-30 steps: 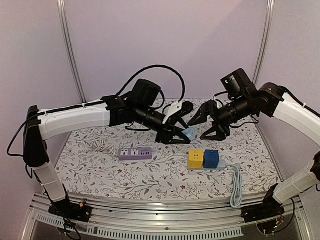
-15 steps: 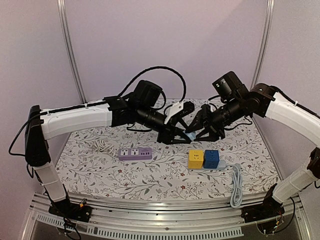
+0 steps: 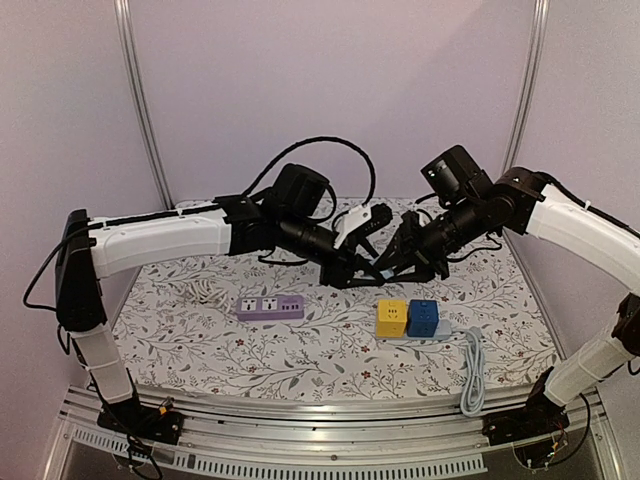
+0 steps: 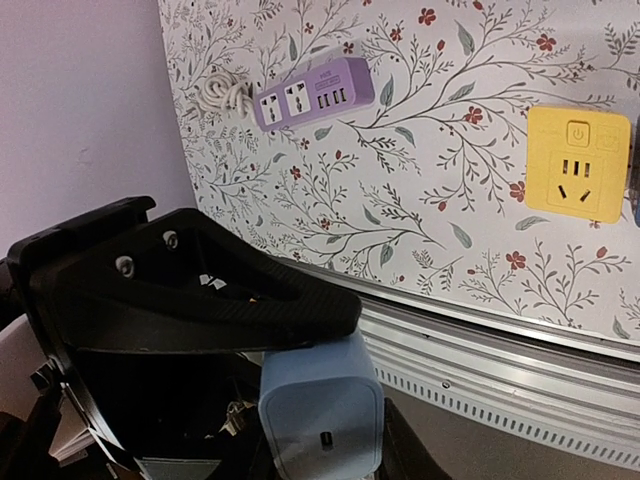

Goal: Insert the plug

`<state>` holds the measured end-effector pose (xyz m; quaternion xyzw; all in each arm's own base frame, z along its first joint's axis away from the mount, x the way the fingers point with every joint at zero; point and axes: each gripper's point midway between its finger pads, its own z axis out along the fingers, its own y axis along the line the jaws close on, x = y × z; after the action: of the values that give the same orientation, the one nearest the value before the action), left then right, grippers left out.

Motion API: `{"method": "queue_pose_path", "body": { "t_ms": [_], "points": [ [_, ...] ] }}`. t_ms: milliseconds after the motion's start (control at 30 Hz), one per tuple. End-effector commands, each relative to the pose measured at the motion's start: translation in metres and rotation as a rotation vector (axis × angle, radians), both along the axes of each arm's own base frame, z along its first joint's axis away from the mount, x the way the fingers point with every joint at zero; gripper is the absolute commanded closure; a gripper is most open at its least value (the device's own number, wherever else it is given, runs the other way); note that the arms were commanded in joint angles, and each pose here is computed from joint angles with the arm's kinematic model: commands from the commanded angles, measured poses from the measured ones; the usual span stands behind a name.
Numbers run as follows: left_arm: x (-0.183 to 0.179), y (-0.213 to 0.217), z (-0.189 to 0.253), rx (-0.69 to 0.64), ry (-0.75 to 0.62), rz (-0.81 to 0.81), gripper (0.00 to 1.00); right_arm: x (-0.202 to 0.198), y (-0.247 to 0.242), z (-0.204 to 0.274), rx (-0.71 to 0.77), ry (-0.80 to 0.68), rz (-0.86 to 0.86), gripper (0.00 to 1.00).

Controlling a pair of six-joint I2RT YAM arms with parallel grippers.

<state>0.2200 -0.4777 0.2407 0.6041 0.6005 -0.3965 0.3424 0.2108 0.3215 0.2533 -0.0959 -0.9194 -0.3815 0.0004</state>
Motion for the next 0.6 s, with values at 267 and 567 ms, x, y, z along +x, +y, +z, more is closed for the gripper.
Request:
{"method": "queue_pose_path", "body": {
  "t_ms": [267, 567],
  "points": [
    [-0.003, -0.005, 0.013, -0.040, -0.042, 0.006, 0.67, 0.001, 0.004, 0.001, -0.005, -0.028, 0.026, 1.00],
    [-0.007, 0.013, 0.018, -0.052, -0.089, 0.028, 0.00, 0.005, -0.002, 0.007, -0.010, -0.076, 0.021, 1.00]
  ]
}}
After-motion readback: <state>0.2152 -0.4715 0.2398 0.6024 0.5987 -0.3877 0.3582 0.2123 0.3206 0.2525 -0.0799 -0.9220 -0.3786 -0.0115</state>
